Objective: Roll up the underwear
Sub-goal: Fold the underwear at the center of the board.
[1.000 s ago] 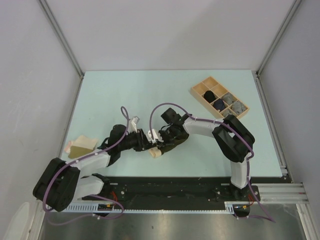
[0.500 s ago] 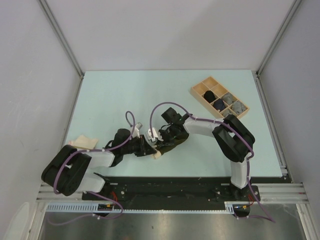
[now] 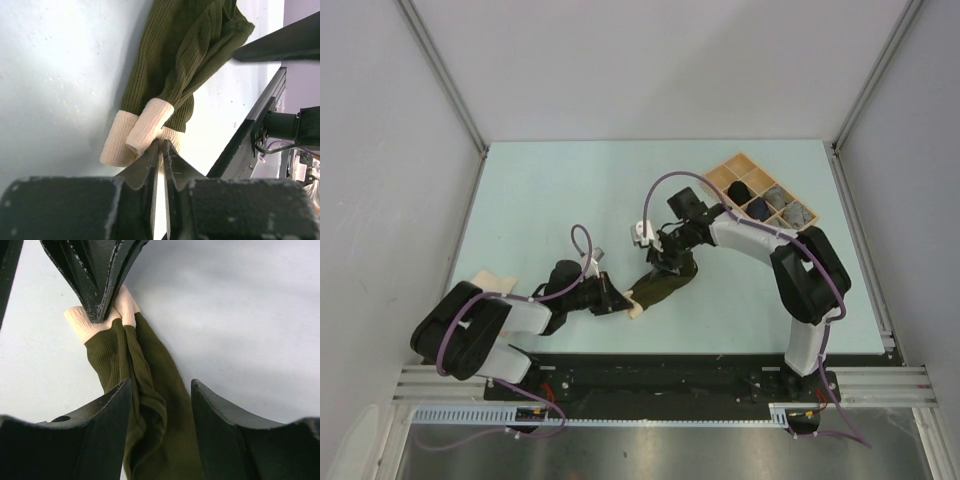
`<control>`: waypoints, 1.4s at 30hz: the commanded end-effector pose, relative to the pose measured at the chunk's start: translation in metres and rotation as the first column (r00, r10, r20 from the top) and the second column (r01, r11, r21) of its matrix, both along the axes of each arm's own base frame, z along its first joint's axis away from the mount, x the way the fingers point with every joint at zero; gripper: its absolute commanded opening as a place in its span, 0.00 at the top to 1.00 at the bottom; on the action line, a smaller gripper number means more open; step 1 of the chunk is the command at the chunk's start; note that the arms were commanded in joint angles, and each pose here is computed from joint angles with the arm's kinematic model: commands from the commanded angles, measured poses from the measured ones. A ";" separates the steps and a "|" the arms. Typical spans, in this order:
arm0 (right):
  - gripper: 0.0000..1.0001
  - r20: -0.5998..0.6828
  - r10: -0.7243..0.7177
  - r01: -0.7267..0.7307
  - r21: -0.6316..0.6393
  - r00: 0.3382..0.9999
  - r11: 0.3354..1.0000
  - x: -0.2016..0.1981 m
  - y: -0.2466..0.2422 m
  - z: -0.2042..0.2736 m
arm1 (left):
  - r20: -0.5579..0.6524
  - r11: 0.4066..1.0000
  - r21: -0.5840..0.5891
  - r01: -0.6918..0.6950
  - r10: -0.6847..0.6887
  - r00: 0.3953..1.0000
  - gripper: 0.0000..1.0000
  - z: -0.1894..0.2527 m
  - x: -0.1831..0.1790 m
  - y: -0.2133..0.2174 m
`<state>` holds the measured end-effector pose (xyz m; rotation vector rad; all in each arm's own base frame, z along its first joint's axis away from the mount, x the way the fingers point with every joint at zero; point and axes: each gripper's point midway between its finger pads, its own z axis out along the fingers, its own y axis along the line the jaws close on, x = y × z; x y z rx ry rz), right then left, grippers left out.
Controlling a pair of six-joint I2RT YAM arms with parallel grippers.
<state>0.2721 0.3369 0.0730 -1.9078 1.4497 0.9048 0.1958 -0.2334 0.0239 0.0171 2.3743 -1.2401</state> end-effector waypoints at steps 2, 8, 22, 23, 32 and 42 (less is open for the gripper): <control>0.44 -0.043 0.000 0.001 0.020 0.999 1.000 -0.003 -0.020 0.038 | -0.031 0.999 0.050 -0.016 0.018 0.999 0.87 -0.016 -0.007 0.007; 0.46 -0.122 0.036 -0.044 -0.064 0.992 0.997 -0.020 -0.038 0.013 | -0.025 0.998 0.060 -0.013 0.014 1.000 0.88 -0.016 -0.007 0.009; 0.66 -0.072 -0.011 -0.001 -0.173 0.997 0.985 0.004 -0.036 -0.022 | -0.020 0.998 0.065 -0.012 0.013 1.000 0.88 -0.017 -0.011 0.011; 0.73 -0.064 -0.012 0.001 -0.170 0.998 0.986 0.005 -0.036 -0.019 | -0.022 0.998 0.066 -0.013 0.015 1.000 0.88 -0.017 -0.012 0.012; 0.89 0.005 -0.037 0.037 -0.105 0.999 0.994 0.021 -0.018 0.002 | -0.032 0.998 0.065 -0.011 0.013 0.999 0.92 -0.021 -0.015 0.012; 0.73 0.014 -0.139 0.138 -0.224 0.990 0.965 0.050 -0.015 -0.025 | -0.037 0.998 0.066 -0.007 0.010 0.999 0.94 -0.023 -0.019 0.010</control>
